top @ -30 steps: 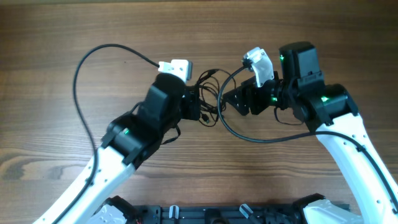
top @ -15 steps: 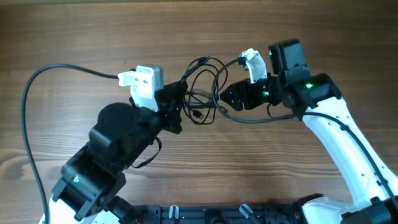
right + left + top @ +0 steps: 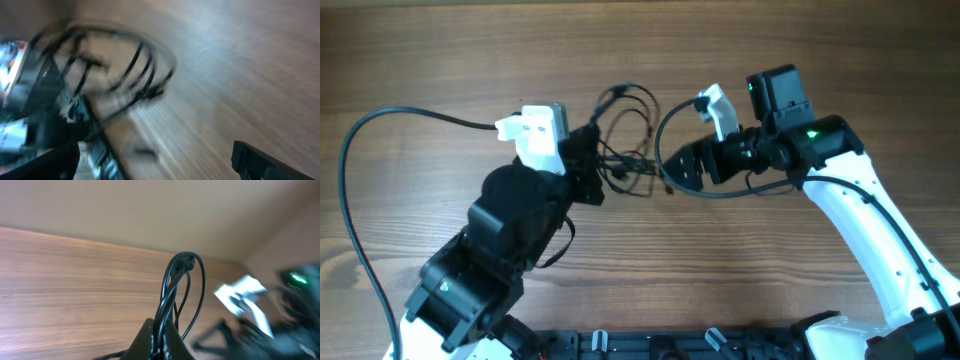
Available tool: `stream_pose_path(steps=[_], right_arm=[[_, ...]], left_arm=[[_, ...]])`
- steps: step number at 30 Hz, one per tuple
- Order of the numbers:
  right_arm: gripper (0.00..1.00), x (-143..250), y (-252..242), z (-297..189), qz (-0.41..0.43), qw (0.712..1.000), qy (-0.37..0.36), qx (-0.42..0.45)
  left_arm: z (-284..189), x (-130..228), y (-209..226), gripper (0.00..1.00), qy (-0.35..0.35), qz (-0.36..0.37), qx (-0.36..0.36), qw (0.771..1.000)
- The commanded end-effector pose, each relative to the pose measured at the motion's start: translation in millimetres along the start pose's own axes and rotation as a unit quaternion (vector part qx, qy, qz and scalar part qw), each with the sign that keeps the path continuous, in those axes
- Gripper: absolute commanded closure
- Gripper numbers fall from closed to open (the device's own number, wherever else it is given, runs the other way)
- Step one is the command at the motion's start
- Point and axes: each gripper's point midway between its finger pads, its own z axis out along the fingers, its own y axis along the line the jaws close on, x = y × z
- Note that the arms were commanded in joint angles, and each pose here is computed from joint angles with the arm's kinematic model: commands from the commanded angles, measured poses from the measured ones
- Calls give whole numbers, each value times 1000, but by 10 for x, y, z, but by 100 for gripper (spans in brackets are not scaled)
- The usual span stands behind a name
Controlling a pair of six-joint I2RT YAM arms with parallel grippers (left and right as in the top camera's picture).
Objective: Untangle cables
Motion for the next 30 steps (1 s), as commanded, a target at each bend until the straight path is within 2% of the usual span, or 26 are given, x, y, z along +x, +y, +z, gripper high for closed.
stream_pose_path(steps=[1, 8, 13, 14, 17, 18, 22, 25, 28, 30], right_arm=[[0, 19, 183, -9, -68, 996, 6, -51], [0, 42, 238, 24, -73, 996, 12, -56], [0, -31, 535, 204, -147, 986, 4, -81], [0, -53, 577, 230, -160, 984, 0, -83], [0, -189, 694, 307, -191, 978, -24, -82], [0, -248, 699, 326, -190, 978, -33, -73], [2, -444, 702, 349, -192, 978, -67, -49], [15, -509, 718, 339, -201, 975, -80, -48], [17, -489, 679, 347, -196, 977, -75, -39], [19, -455, 513, 361, -174, 983, -64, 4]], left_arm=[[-41, -254, 352, 96, -66, -31, -108, 992], [-84, -367, 461, 96, -111, -137, -131, 976], [-90, -464, 410, 96, -138, -219, -107, 960], [-91, -472, 407, 94, -141, -239, -103, 955], [-93, -473, 399, 71, -146, -296, -92, 939], [-89, -468, 388, 69, -146, -316, -87, 933], [-99, -463, 339, 74, -140, -354, -67, 922], [-113, -484, 304, 74, -140, -368, -54, 918], [-117, -457, 320, 59, -136, -362, -60, 920], [-110, -378, 362, 55, -122, -334, -77, 932]])
